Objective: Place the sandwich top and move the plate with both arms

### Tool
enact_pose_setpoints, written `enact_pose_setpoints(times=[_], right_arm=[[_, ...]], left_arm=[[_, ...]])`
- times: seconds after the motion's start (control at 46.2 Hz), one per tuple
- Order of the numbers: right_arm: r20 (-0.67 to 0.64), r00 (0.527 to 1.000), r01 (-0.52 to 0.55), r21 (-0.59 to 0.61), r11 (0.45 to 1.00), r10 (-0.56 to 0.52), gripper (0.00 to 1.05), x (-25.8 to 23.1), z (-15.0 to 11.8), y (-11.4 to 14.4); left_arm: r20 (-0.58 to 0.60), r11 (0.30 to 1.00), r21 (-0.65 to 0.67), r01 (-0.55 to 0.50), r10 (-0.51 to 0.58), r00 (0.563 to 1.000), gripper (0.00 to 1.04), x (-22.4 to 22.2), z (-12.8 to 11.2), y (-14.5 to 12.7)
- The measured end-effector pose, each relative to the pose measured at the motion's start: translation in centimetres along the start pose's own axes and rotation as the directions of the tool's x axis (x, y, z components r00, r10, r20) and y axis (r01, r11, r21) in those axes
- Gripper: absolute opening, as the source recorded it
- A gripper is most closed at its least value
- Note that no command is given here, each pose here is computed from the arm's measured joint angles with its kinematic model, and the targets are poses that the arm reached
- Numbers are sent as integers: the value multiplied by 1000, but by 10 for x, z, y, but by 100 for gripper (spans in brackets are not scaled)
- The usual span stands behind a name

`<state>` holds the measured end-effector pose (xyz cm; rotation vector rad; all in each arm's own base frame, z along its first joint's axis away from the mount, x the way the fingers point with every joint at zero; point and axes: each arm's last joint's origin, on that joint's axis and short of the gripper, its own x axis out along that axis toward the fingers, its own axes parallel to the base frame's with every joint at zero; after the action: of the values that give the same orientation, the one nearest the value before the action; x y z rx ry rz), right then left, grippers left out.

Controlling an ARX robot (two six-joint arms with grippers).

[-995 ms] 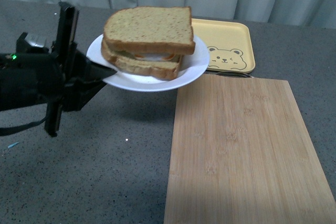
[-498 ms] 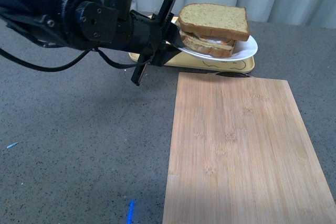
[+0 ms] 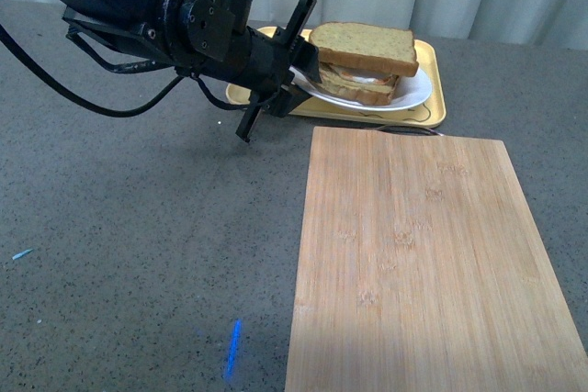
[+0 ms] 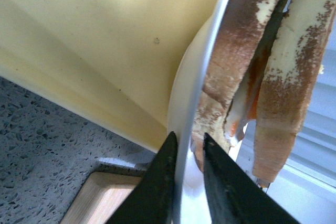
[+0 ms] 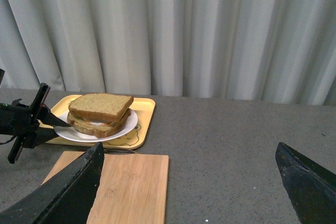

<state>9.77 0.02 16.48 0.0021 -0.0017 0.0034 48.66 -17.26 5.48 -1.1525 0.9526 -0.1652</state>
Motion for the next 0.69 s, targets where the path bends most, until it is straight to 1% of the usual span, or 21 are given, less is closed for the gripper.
enact_pose_setpoints(times=[0.087,0.216,0.325,0.346,0.519,0.562,0.606,0.649,0.671,0.692], right_arm=[[0,1000,0,0,1000,0,95,0,0,0],[0,1000,0,0,1000,0,95,0,0,0],[0,1000,0,0,1000,0,95,0,0,0],[0,1000,0,0,1000,0,95,0,0,0],[0,1000,0,0,1000,0,95,0,0,0],[0,1000,0,0,1000,0,95,0,0,0],[0,1000,0,0,1000,0,95,0,0,0],[0,1000,0,0,1000,0,95,0,0,0],[0,1000,0,0,1000,0,95,0,0,0],[0,1000,0,0,1000,0,95,0,0,0]], left_arm=[[5,1000,5,6,-6,1000,31,-2,0,1],[10,1000,6,9,-9,1000,55,-17,-4,3],[23,999,20,29,-29,999,70,-34,-7,-3],[24,999,23,28,-29,999,72,-37,-8,-3],[63,996,80,43,-48,997,97,-72,-16,-12],[81,995,97,34,-42,996,100,-79,-18,-12],[87,994,110,29,-38,995,98,-88,-21,-13],[100,991,128,26,-39,994,98,-90,-21,-13],[158,984,176,23,-51,986,96,-90,-23,-12],[250,969,245,24,-87,964,92,-91,-22,-10]])
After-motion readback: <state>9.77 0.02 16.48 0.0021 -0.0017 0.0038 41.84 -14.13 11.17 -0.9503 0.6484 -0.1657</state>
